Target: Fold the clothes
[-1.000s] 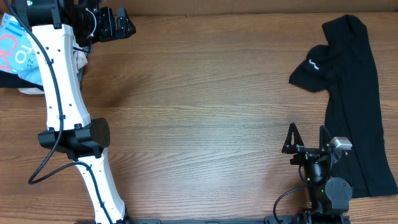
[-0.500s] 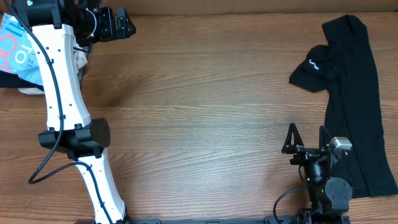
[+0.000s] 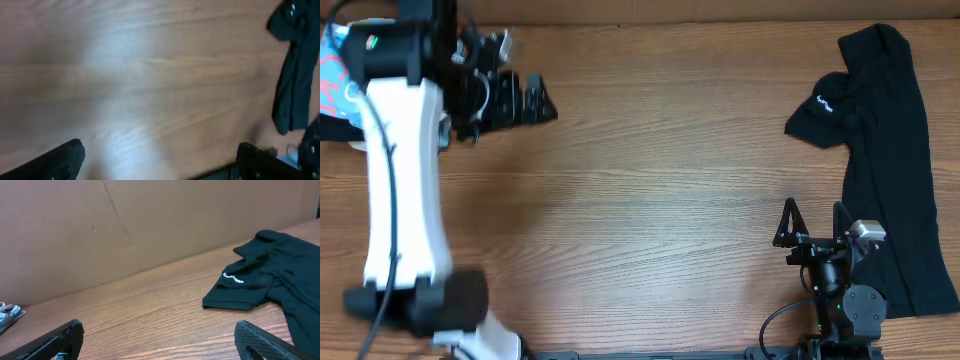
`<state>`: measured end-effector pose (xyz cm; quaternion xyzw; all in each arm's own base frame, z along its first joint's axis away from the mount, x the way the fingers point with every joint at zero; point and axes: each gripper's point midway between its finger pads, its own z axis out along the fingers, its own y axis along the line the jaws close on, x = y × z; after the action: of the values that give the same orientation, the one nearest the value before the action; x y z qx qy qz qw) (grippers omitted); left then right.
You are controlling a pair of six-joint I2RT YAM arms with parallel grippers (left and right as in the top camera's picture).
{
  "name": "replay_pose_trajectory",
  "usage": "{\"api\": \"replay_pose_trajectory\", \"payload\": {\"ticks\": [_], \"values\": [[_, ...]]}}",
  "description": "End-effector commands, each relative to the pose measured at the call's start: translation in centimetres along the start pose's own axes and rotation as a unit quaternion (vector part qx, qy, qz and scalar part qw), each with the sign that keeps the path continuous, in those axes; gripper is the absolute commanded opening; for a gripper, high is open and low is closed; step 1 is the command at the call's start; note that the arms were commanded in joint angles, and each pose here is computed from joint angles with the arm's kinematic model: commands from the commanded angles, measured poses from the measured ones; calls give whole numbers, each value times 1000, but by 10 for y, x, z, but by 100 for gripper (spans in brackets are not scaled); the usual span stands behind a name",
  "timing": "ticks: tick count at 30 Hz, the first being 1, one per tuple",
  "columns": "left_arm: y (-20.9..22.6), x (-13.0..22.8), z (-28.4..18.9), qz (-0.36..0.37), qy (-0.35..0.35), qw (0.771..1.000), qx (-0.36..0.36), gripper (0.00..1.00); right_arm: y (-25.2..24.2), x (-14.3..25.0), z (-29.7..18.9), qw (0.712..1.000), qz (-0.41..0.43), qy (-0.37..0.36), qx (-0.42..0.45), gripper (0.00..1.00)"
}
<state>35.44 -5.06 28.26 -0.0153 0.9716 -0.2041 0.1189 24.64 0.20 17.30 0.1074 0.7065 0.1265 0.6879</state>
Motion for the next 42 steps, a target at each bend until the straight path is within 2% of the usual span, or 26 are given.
{"api": "replay_pose_trajectory", "payload": {"ticks": [1, 7, 14, 20, 32, 39, 42], "values": [[-3, 42, -39, 19, -60, 998, -32, 100, 0, 2, 0, 1000, 2, -1, -3, 100], [-7, 72, -75, 66, -193, 977, -58, 100, 0, 2, 0, 1000, 2, -1, -3, 100], [-6, 110, -93, 112, -342, 930, -71, 100, 0, 2, 0, 1000, 2, -1, -3, 100], [-1, 123, -76, 164, -483, 858, -56, 100, 0, 2, 0, 1000, 2, -1, -3, 100], [21, 119, -16, 214, -605, 767, -31, 100, 0, 2, 0, 1000, 2, -1, -3, 100], [32, 126, 3, 247, -622, 741, -60, 100, 0, 2, 0, 1000, 2, -1, -3, 100], [38, 127, 11, 243, -626, 738, -64, 100, 0, 2, 0, 1000, 2, -1, -3, 100]]}}
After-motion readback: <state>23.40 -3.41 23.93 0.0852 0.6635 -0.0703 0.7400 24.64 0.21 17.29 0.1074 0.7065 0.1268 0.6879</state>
